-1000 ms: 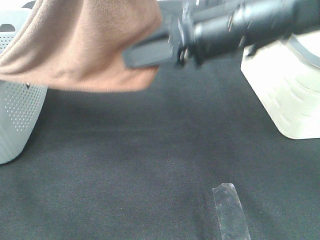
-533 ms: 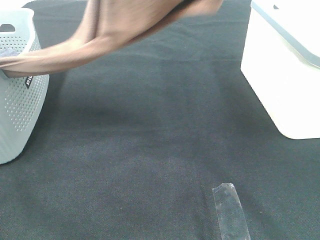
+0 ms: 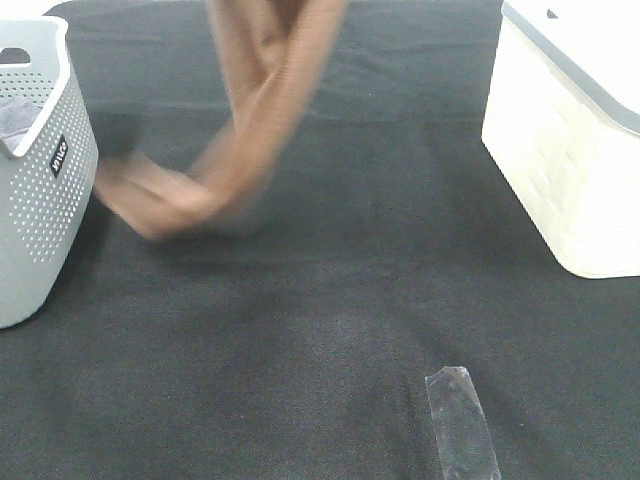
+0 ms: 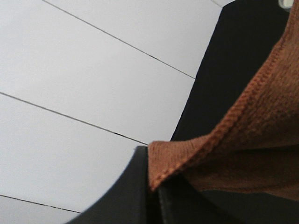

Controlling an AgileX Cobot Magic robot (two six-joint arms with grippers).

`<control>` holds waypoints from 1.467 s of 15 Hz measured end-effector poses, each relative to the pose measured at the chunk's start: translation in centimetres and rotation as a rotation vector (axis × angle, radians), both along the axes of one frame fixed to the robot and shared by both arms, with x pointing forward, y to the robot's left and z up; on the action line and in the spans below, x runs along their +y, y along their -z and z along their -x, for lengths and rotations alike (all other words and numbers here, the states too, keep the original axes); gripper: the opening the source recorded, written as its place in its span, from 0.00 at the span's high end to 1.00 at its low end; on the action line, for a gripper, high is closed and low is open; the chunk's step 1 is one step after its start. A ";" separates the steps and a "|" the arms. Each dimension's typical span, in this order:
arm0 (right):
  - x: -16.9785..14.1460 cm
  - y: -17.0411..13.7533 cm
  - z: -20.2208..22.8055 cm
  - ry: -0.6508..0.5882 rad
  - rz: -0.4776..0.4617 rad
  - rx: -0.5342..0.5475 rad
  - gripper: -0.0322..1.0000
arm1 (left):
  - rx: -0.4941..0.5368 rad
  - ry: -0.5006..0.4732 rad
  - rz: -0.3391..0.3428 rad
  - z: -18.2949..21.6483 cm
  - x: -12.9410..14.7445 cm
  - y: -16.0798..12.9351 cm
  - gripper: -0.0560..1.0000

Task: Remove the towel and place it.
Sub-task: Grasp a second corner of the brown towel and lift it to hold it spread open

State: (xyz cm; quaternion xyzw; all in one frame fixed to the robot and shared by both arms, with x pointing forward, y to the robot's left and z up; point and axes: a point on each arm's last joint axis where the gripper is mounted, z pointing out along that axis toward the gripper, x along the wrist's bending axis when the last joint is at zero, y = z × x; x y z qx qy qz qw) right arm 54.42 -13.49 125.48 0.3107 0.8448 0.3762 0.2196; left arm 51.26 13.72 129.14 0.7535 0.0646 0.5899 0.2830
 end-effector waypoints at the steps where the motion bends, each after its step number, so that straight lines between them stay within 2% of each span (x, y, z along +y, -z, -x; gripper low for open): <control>1: 0.3 -0.7 -1.9 0.039 -0.003 -0.129 0.96 | -0.021 -0.032 0.031 -1.2 1.2 0.0 0.95; 5: 0.4 -1.8 -3.9 0.094 -0.014 -0.337 0.96 | -0.058 -0.067 0.043 -4.5 2.0 1.2 0.95; 7: 0.4 -2.0 -4.5 0.105 -0.003 -0.412 0.96 | -0.119 -0.062 0.062 -6.0 2.2 1.4 0.95; 11: 0.2 -1.5 -4.5 0.019 0.181 -0.457 0.96 | -0.299 -0.031 0.120 -7.5 3.2 0.5 0.95; 12: 0.1 -1.4 -4.5 -0.003 0.217 -0.463 0.96 | -0.306 -0.028 0.122 -7.6 3.1 0.6 0.95; 13: 0.1 -1.1 -4.4 -0.063 0.310 -0.478 0.96 | -0.309 -0.023 0.119 -7.9 3.0 0.8 0.95; 14: 0.1 -1.0 -4.4 -0.099 0.359 -0.501 0.96 | -0.313 -0.020 0.104 -8.3 2.8 1.2 0.95; 17: 0.0 -1.8 -4.8 -0.136 0.472 -0.662 0.96 | -0.351 -0.020 0.069 -9.0 3.0 1.5 0.95; 19: 0.0 -2.4 -5.6 -0.112 0.516 -0.779 0.96 | -0.391 -0.040 0.068 -10.0 4.3 1.7 0.95; 21: 0.3 -2.7 -6.3 -0.086 0.508 -0.872 0.96 | -0.439 -0.031 0.078 -10.8 4.8 1.9 0.95; 22: 0.8 -3.0 -7.0 -0.060 0.481 -0.963 0.96 | -0.478 -0.012 0.088 -11.7 4.8 2.5 0.95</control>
